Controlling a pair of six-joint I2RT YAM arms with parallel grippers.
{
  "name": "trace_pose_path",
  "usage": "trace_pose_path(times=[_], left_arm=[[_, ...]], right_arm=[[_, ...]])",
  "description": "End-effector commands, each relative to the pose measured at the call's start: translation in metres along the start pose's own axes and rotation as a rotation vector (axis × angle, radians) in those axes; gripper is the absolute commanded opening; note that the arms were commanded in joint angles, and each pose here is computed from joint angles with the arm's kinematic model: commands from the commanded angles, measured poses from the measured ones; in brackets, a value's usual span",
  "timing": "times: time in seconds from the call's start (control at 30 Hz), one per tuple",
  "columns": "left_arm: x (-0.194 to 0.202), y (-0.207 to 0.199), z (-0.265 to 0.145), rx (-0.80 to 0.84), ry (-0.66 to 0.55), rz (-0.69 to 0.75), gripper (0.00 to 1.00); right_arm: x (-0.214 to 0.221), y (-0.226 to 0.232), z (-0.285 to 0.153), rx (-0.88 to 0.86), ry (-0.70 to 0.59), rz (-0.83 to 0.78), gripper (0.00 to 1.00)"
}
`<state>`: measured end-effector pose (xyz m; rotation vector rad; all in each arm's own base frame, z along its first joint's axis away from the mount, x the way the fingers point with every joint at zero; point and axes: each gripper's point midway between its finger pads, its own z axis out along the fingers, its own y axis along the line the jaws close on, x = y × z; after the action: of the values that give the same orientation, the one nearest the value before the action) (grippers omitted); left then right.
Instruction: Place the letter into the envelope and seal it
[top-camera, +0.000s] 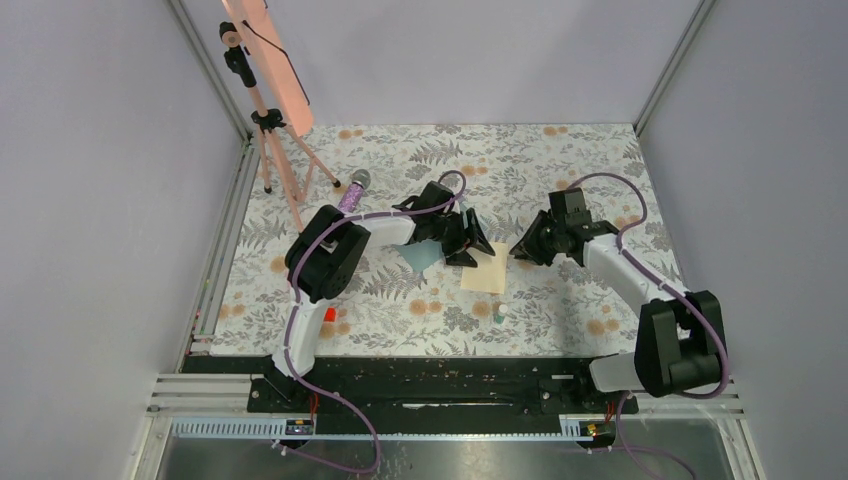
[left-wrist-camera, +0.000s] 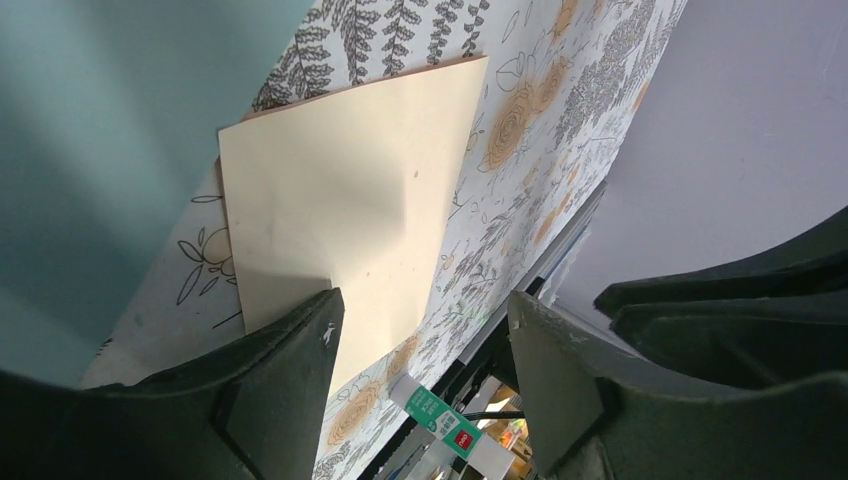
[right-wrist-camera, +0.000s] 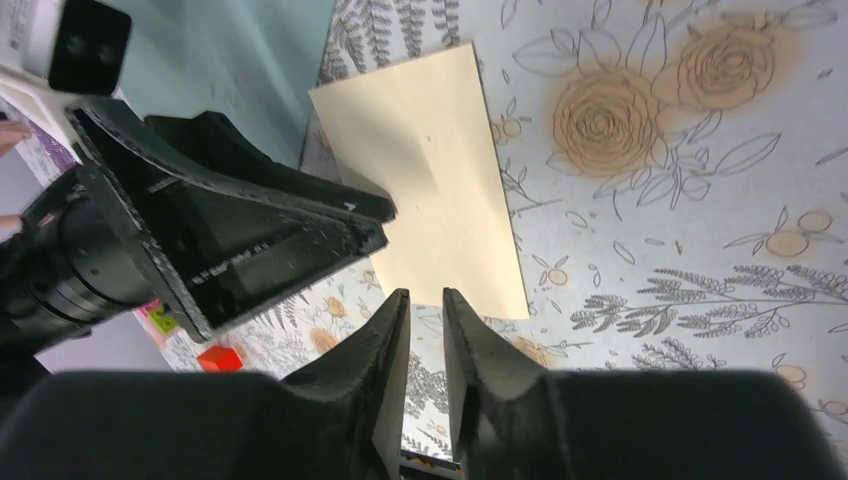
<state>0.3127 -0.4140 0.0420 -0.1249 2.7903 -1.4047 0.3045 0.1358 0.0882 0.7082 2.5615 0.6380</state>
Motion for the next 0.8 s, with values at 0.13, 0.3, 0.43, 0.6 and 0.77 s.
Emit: trace_pose_path(times=[0.13, 0.3, 0.43, 0.6, 0.77], left_arm=[[0.015, 0.024, -0.002, -0.088, 0.023, -0.030, 0.64], [0.016, 0.025, -0.003, -0.097, 0.022, -0.029, 0.64], [0.016, 0.026, -0.004, -0.099, 0.021, -0.030, 0.64], [0.016, 0.024, -0.007, -0.101, 0.021, -0.028, 0.64], [0.016, 0.025, -0.008, -0.108, 0.015, -0.027, 0.64]], right_arm=[[0.013, 0.015, 0.013, -0.098, 0.073, 0.053, 0.03], [-0.007, 0.032, 0.031, -0.101, 0.073, 0.048, 0.01], [-0.022, 0.039, 0.049, -0.085, 0.071, 0.043, 0.00], [-0.032, 0.045, 0.066, -0.073, 0.081, 0.055, 0.00], [-0.023, 0.033, 0.072, -0.045, 0.105, 0.062, 0.00]])
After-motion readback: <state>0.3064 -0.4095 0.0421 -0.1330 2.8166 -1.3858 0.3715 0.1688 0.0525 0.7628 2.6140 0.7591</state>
